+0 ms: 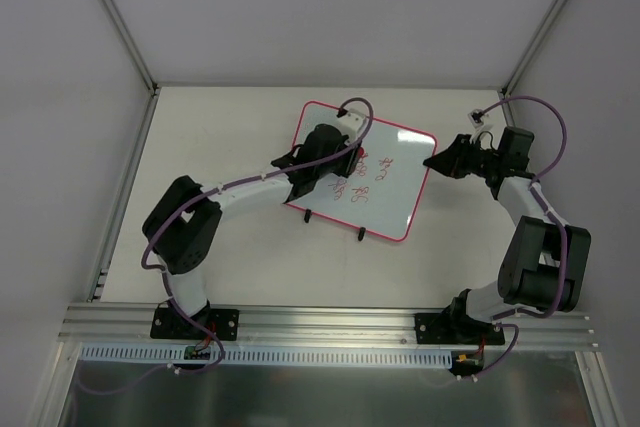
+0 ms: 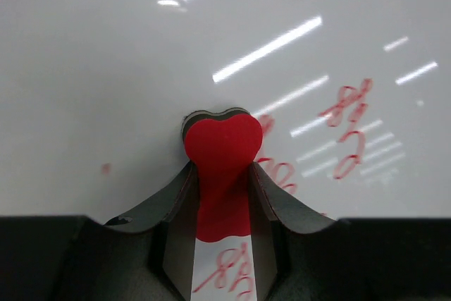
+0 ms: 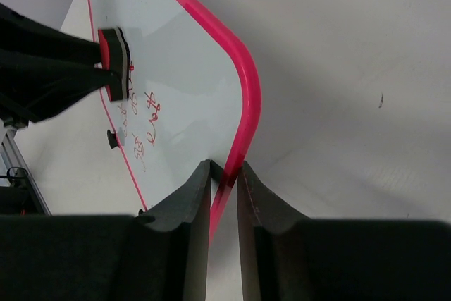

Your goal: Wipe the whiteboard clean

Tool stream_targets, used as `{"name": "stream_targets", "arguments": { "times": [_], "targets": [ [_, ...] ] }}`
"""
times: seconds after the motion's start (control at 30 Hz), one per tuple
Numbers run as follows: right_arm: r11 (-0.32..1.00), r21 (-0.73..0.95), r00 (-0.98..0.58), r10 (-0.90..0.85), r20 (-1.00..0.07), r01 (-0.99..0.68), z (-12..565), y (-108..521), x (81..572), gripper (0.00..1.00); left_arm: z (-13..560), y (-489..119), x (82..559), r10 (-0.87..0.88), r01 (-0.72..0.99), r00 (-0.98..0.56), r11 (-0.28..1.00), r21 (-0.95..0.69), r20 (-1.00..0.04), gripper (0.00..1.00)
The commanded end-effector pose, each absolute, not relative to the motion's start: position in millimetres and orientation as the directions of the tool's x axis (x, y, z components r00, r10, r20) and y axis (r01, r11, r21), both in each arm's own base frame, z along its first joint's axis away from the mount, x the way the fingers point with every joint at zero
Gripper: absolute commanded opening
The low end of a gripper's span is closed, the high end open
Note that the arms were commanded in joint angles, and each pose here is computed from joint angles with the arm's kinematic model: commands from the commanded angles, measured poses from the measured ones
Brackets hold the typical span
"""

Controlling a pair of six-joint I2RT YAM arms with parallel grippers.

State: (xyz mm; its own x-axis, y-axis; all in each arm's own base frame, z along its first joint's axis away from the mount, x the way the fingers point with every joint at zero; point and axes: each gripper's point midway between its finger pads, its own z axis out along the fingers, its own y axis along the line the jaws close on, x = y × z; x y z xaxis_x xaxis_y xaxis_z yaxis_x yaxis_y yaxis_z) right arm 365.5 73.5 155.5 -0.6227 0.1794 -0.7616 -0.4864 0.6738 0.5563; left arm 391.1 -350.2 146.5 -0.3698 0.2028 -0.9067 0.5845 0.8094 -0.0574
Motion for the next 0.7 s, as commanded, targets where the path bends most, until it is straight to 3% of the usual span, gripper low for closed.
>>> {"name": "stream_targets", "arguments": {
  "times": [0.0, 0.17, 0.43, 0.67],
  "targets": [
    [0.679, 0.474, -0.550, 0.122, -0.826, -0.561, 167, 78, 367, 0.00, 102, -396, 351, 0.296, 0.667, -0.421, 0.742, -0.071, -0.857, 0.00],
    [0.697, 0.455, -0.537, 0.119, -0.835, -0.554, 170, 77, 366, 0.00, 95, -394, 342, 0.306, 0.633, -0.456, 0.771, -0.064, -0.836, 0.00],
    [0.701, 0.450, -0.533, 0.116, -0.838, -0.553, 171, 78, 365, 0.00, 105, -302, 385, 0.167, 0.380, -0.508, 0.924, -0.046, -0.845, 0.00],
    [0.697, 0.451, -0.533, 0.115, -0.838, -0.558, 171, 80, 364, 0.00, 122, -247, 415, 0.105, 0.256, -0.467, 0.966, -0.020, -0.878, 0.00]
  ]
}}
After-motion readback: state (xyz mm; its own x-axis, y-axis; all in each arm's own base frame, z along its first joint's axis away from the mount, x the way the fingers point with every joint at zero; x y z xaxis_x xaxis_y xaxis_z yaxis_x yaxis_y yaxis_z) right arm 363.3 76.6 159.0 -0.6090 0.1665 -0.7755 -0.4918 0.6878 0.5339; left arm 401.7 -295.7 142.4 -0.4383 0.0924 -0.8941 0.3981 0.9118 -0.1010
